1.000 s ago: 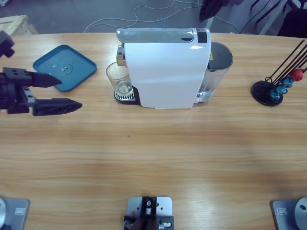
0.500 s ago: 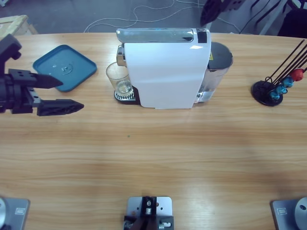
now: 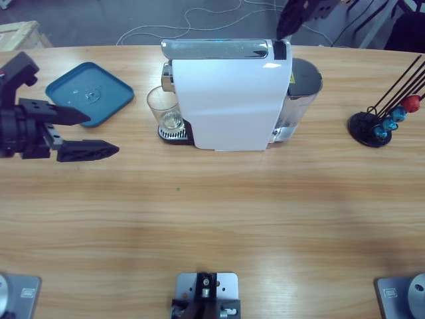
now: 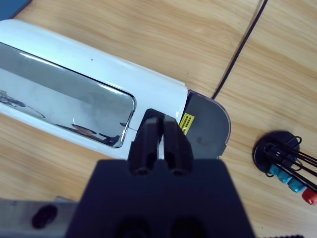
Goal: Pour coffee
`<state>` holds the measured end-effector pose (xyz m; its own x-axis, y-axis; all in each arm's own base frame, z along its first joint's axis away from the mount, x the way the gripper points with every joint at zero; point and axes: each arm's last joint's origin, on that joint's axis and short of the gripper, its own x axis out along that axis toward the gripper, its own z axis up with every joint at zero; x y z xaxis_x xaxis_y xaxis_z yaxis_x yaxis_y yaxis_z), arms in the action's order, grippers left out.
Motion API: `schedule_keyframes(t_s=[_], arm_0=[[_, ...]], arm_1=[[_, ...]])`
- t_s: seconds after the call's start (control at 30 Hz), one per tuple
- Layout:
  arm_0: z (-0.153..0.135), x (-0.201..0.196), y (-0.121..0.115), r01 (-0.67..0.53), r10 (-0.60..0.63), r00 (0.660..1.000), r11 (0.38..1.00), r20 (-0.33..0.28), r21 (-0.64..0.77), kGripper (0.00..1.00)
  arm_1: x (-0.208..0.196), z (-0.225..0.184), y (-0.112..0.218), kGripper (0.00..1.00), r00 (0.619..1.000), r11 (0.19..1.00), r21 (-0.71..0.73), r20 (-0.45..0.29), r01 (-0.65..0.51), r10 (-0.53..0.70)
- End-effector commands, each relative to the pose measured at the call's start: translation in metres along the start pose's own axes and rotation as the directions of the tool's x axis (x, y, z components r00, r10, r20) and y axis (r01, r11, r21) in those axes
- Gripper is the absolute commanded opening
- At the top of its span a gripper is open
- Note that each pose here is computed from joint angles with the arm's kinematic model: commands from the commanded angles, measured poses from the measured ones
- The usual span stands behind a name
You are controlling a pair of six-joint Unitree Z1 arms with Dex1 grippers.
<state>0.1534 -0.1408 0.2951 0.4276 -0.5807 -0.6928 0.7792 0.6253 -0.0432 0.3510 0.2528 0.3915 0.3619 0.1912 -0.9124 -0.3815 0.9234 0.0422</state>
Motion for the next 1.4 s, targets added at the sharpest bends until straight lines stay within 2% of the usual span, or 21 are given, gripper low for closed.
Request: schedule_keyframes(t_s=[0.03,0.07,0.1,0.13,0.17,0.33,0.63,1.4], arm_0=[[-0.004,0.011,0.003,-0.031,0.032,0.998,0.999,-0.053,0.007,1.000],[-0.004,0.011,0.003,-0.031,0.032,0.998,0.999,-0.053,0.006,1.000],[-0.004,0.011,0.003,-0.032,0.032,0.998,0.999,-0.052,0.003,1.000],[-0.003,0.010,0.003,-0.032,0.032,0.998,0.999,-0.049,-0.001,1.000],[-0.002,0.010,0.003,-0.033,0.033,0.998,0.999,-0.044,-0.003,1.000],[-0.002,0.004,0.002,-0.033,0.033,0.999,0.999,-0.027,0.001,1.000],[-0.005,-0.002,0.000,-0.034,0.034,0.999,0.999,-0.016,0.001,1.000],[-0.013,-0.010,-0.002,-0.028,0.027,0.999,0.999,-0.020,-0.036,1.000]], arm_1=[[0.001,0.005,-0.003,0.000,1.000,1.000,-0.007,0.012,0.021,-0.021],[-0.022,0.005,-0.003,0.000,0.997,1.000,-0.009,0.070,0.006,-0.005],[-0.052,0.002,-0.001,0.380,0.990,1.000,-0.015,0.138,-0.012,0.014],[-0.068,-0.001,-0.001,0.918,0.985,1.000,-0.018,0.172,-0.023,0.025],[-0.077,-0.004,-0.002,1.000,0.982,0.999,-0.018,0.185,-0.028,0.030],[-0.064,-0.009,-0.001,1.000,0.994,1.000,-0.002,0.110,-0.023,0.023],[-0.040,-0.005,0.002,1.000,0.999,0.999,0.031,0.050,-0.017,0.016],[-0.065,-0.009,0.006,1.000,0.993,0.995,0.094,0.114,-0.035,0.024]])
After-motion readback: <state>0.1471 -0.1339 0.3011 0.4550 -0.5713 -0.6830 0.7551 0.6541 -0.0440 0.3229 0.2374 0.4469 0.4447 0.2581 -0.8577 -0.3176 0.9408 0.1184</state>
